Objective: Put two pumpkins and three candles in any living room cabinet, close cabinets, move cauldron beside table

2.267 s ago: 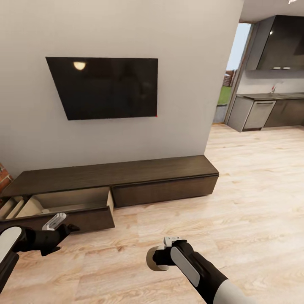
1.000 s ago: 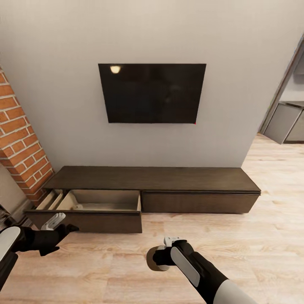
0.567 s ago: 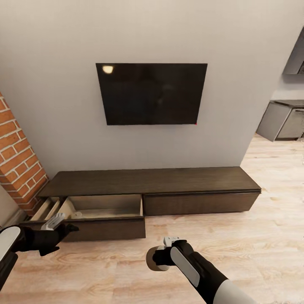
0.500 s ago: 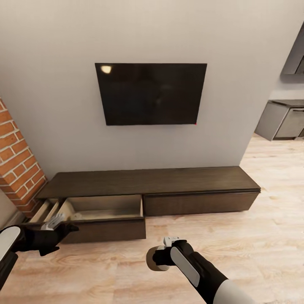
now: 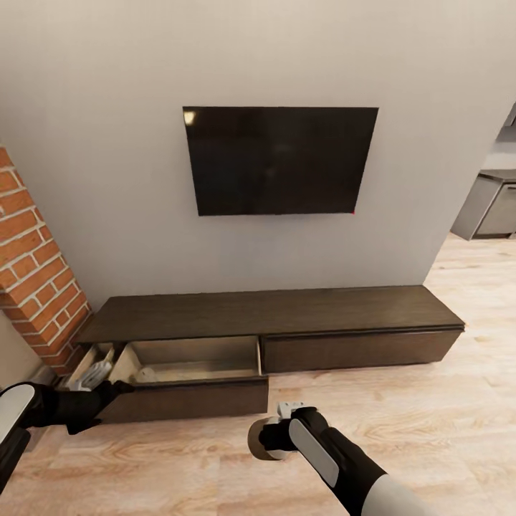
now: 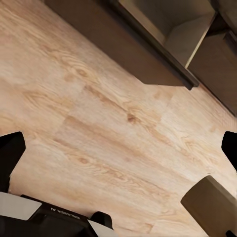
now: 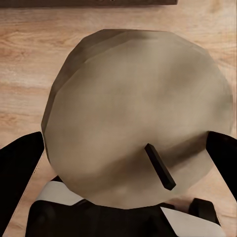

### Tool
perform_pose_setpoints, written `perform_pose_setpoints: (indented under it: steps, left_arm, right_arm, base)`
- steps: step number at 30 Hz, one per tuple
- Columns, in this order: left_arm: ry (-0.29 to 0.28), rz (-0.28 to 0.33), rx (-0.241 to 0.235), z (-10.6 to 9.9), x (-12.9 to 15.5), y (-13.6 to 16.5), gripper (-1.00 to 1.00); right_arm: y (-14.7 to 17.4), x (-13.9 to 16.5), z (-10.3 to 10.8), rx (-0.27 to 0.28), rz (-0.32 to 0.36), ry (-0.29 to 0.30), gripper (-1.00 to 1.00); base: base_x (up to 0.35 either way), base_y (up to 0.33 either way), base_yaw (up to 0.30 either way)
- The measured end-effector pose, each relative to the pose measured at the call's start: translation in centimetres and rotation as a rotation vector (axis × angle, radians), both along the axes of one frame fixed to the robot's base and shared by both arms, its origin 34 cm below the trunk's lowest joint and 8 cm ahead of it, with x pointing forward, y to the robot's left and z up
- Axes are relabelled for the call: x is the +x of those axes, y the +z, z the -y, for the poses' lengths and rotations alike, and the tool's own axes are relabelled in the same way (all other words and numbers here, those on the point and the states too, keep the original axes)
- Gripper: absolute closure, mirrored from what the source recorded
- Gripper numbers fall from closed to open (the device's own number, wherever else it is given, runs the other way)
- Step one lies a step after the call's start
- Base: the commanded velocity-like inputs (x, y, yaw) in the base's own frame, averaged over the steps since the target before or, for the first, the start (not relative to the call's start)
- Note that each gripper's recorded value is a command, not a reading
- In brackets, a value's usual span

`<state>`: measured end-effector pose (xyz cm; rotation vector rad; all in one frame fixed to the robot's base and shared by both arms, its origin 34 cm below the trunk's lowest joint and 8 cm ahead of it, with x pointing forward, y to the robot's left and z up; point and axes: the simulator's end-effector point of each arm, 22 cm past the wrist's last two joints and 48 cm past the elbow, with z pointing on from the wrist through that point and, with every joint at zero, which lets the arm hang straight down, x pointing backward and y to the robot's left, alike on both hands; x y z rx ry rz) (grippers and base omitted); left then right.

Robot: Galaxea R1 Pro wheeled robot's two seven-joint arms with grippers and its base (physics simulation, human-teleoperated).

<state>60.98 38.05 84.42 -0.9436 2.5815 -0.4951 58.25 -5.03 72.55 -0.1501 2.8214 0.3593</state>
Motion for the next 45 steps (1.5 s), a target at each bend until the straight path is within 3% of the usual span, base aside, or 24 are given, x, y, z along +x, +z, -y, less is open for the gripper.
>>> perform_pose_setpoints:
  steps: [30, 37, 41, 45]
  left_arm:
    - [-0.002, 0.001, -0.001, 0.2, 0.0, 0.0, -1.00]
    - [-0.002, 0.002, -0.002, 0.2, 0.0, 0.0, -1.00]
    - [-0.002, 0.002, -0.001, 0.2, 0.0, 0.0, -1.00]
    - [-0.002, 0.001, -0.003, 0.3, 0.0, 0.0, -1.00]
  right_arm:
    - [-0.1, -0.2, 0.1, -0.003, -0.009, 0.005, 1.00]
    - [-0.5, -1.2, 0.8, -0.045, -0.056, 0.019, 1.00]
    - [2.2, 2.2, 0.0, -0.047, -0.017, 0.030, 1.00]
    - [3.9, 4.3, 0.2, -0.083, 0.009, 0.042, 1.00]
  base:
    - [0.258, 0.199, 0.034]
    - [0.285, 0.130, 0.000]
    - [0.265, 0.107, 0.000]
    - [0.193, 0.070, 0.000]
